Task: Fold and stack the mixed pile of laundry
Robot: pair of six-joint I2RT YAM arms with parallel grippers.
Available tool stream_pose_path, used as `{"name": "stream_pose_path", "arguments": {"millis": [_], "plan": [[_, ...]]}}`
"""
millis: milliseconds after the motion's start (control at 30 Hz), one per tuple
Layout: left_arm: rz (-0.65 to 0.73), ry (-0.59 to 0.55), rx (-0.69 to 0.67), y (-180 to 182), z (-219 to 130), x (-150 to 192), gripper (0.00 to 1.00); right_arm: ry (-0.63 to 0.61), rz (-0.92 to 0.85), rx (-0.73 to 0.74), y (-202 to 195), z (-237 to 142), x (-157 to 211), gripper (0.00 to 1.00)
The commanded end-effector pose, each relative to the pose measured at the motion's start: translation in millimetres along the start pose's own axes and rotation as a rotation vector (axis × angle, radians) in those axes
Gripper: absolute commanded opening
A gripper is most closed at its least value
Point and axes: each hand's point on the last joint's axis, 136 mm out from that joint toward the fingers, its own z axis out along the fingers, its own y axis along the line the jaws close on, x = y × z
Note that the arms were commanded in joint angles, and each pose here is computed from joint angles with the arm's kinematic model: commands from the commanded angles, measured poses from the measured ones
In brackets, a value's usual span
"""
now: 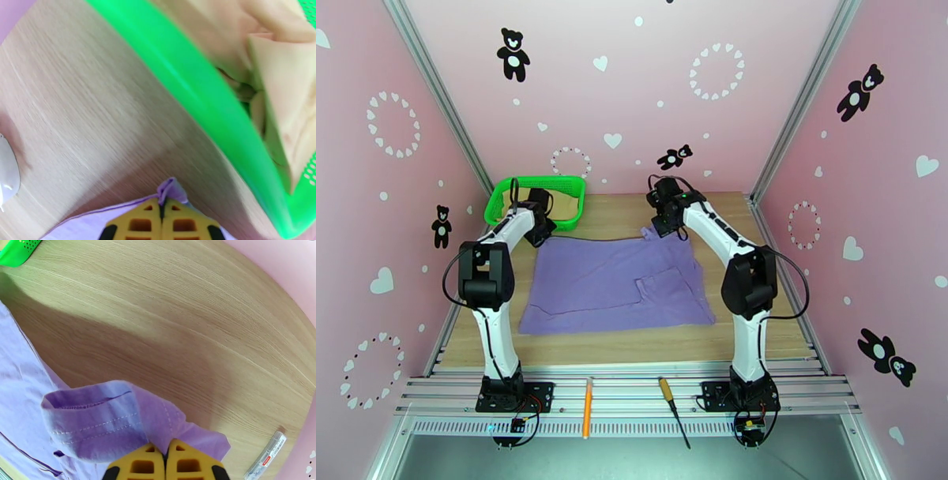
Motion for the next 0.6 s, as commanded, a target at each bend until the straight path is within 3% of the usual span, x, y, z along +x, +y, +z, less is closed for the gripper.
{"name": "stream_pose_path", "arguments": {"millis": [0,567], "plan": [[0.035,-0.024,0.021,2,-7,1,0.0,0.013,0.007,-0.013,2,1,16,0.0],[0.078,-0.057,0.037,42,-21,25,0.0,-0.042,0.043,-0.097,23,-10,66,0.0]]}}
